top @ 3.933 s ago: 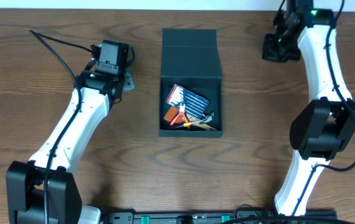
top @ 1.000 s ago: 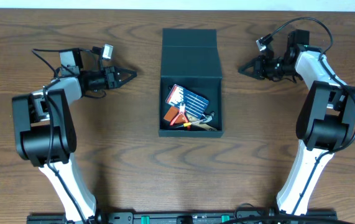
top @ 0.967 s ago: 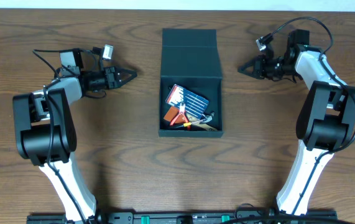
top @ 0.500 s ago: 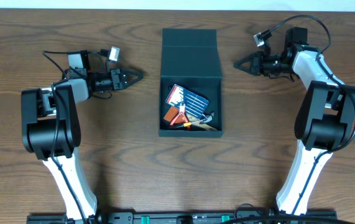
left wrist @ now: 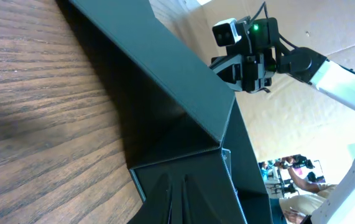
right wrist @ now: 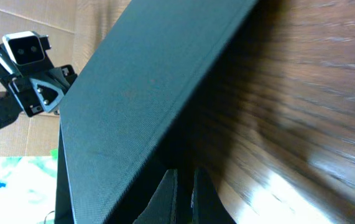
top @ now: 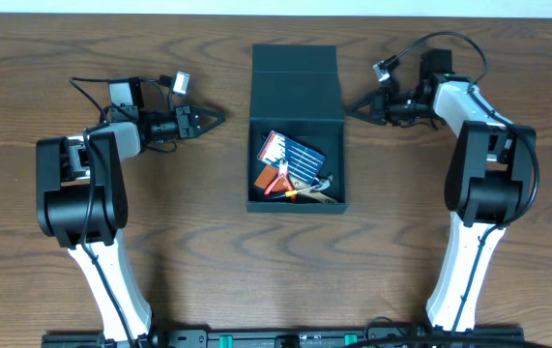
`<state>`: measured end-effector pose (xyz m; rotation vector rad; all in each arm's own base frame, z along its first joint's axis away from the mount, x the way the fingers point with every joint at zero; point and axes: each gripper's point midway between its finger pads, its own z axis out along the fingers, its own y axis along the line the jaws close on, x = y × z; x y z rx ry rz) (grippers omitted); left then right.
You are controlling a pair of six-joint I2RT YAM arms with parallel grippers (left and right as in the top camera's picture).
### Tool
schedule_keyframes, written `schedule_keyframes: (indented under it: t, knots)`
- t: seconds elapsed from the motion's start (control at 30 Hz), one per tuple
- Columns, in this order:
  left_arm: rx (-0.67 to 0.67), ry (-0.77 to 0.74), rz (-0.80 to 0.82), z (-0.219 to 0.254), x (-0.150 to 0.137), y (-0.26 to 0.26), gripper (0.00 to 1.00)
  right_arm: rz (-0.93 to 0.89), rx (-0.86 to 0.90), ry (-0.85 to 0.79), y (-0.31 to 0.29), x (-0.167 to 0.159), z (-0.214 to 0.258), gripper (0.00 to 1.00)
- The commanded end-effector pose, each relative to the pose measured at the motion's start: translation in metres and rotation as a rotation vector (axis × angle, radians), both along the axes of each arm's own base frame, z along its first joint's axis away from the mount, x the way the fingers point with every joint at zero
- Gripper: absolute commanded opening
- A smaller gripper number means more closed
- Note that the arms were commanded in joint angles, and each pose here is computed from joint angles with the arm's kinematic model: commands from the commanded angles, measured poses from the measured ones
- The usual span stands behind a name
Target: Pack container
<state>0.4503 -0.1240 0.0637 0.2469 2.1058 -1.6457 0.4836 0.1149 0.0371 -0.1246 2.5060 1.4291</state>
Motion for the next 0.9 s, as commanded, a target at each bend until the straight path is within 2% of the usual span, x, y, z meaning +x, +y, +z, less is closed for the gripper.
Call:
schedule_keyframes:
  t: [0.0, 0.3, 0.87]
  knots:
    - [-0.018, 0.002, -0.010, 0.000, 0.001, 0.000, 0.06, 0.009, 0.037, 0.038, 0.009, -0.005, -0.005, 0.01]
    - [-0.021, 0.015, -0.007, 0.000, 0.001, 0.000, 0.06, 0.003, 0.048, 0.085, 0.010, -0.008, -0.018, 0.01]
    - [-0.018, 0.015, -0.005, 0.000, 0.002, 0.001, 0.06, 0.031, 0.138, -0.016, 0.016, 0.003, 0.000, 0.01]
